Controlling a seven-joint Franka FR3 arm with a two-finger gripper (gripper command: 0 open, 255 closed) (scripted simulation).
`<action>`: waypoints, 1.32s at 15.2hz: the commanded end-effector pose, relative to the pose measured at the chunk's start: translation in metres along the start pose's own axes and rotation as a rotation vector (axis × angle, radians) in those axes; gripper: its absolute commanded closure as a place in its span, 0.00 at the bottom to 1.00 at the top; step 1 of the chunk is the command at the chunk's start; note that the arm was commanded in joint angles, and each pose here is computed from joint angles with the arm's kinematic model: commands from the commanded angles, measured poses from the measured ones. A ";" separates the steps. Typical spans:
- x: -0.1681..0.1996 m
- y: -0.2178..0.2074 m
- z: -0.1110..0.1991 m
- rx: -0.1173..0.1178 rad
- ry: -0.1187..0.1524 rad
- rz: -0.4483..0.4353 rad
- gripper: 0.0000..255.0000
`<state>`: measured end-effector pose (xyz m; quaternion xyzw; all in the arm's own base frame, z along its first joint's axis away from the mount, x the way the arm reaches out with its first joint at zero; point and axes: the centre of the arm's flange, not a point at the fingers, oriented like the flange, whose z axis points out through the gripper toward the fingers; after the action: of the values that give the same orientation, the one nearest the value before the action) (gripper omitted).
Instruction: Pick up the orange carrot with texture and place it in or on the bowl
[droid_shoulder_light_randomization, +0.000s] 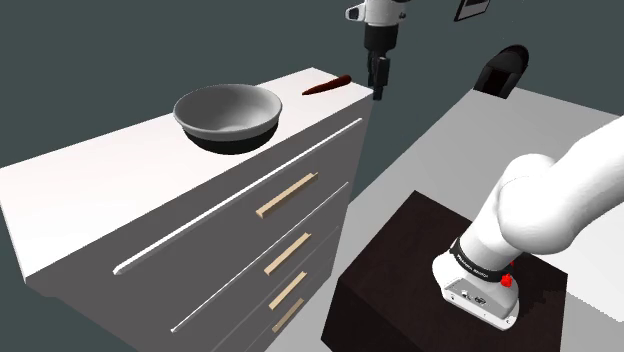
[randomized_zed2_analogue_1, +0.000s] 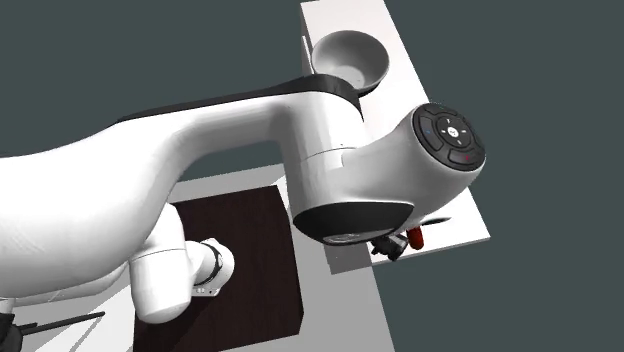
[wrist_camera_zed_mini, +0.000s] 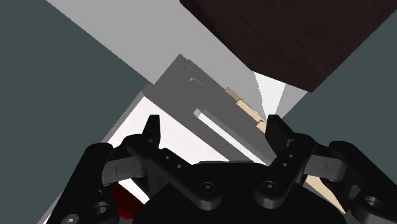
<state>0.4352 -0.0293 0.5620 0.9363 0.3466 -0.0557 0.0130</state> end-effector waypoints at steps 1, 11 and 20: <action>0.021 0.013 -0.008 -0.018 0.005 -0.140 0.00; 0.114 0.038 -0.036 -0.091 0.031 -0.699 0.00; 0.116 0.041 -0.001 -0.091 0.031 -0.699 0.00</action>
<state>0.5496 0.0156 0.5503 0.7603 0.6484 -0.0269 0.0296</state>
